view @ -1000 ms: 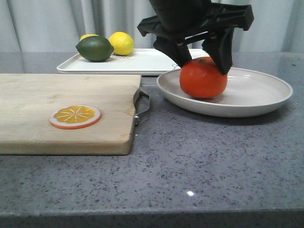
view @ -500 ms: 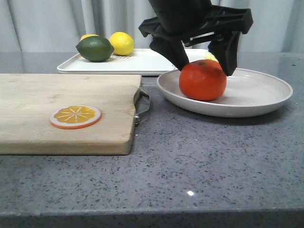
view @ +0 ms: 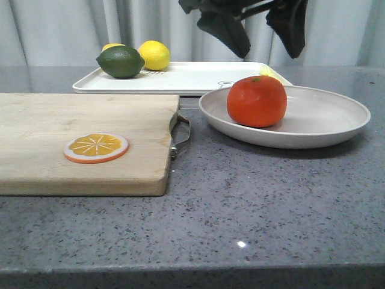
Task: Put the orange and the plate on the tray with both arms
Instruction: 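Raise the left gripper away from the plate, then grip the rim of the white plate with the right gripper, then lift the plate with the orange and move it onto the white tray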
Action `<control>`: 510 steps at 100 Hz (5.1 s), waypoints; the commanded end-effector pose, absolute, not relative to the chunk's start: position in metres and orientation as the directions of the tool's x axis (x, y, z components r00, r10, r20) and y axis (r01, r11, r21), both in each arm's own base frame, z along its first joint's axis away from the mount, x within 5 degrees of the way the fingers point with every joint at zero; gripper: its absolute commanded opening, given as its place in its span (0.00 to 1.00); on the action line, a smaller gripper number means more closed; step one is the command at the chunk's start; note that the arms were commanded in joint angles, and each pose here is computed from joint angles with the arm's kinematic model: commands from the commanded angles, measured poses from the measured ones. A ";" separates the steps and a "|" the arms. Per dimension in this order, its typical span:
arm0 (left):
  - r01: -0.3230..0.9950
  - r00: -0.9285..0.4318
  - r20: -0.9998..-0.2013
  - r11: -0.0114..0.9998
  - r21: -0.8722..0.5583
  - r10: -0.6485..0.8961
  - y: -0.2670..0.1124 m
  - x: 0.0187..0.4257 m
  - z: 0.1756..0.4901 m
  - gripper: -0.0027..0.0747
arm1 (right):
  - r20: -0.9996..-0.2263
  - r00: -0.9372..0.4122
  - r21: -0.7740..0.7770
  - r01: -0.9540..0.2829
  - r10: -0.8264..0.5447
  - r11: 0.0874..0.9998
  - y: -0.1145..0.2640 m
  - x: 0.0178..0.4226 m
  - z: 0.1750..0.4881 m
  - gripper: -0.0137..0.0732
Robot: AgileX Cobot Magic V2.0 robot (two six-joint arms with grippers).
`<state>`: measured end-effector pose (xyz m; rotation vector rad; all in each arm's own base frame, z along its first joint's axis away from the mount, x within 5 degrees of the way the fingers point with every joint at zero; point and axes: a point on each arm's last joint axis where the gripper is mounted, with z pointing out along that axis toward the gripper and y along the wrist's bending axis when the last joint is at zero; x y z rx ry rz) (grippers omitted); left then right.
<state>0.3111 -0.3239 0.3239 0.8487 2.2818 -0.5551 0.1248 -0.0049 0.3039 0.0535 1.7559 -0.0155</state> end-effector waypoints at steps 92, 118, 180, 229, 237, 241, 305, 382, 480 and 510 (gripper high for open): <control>0.558 -0.480 -0.870 0.804 -0.205 0.110 -0.160 0.208 0.374 0.01 | -0.981 -0.191 0.014 0.032 0.020 0.999 -0.003 0.126 0.312 0.08; 0.548 -0.415 -0.909 0.810 -0.210 0.045 -0.119 0.160 0.356 0.01 | -0.981 -0.194 0.015 0.033 0.021 0.999 -0.003 0.126 0.312 0.08; 0.566 -0.331 -0.944 0.796 -0.214 -0.018 -0.068 0.086 0.316 0.01 | -0.969 -0.247 0.020 0.030 0.027 0.999 -0.003 0.131 0.310 0.08; 0.567 -0.329 -0.944 0.796 -0.214 -0.019 -0.067 0.086 0.316 0.01 | -0.805 -0.593 0.024 -0.076 -0.026 0.997 0.024 0.217 0.337 0.22; 0.567 -0.331 -0.944 0.796 -0.214 -0.018 -0.067 0.086 0.316 0.01 | -0.775 -0.632 0.049 -0.071 -0.007 0.996 0.027 0.232 0.339 0.35; 0.567 -0.331 -0.944 0.796 -0.214 -0.018 -0.067 0.086 0.316 0.01 | -0.760 -0.650 0.058 -0.069 -0.001 0.996 0.028 0.238 0.341 0.43; 0.567 -0.332 -0.943 0.796 -0.214 -0.017 -0.067 0.086 0.316 0.01 | -0.500 -0.863 0.193 -0.024 0.077 0.981 0.048 0.313 0.309 0.61; 0.567 -0.332 -0.943 0.796 -0.214 -0.017 -0.067 0.086 0.316 0.01 | -0.418 -0.905 0.189 -0.005 0.076 0.982 0.051 0.334 0.276 0.24; 0.567 -0.330 -0.944 0.796 -0.214 -0.019 -0.067 0.086 0.316 0.01 | -0.482 -0.849 0.415 -0.005 0.215 0.910 0.039 0.352 0.317 0.08; 0.567 -0.329 -0.944 0.796 -0.214 -0.019 -0.067 0.086 0.316 0.01 | -0.518 -0.832 0.460 -0.074 0.199 0.885 0.055 0.392 0.339 0.08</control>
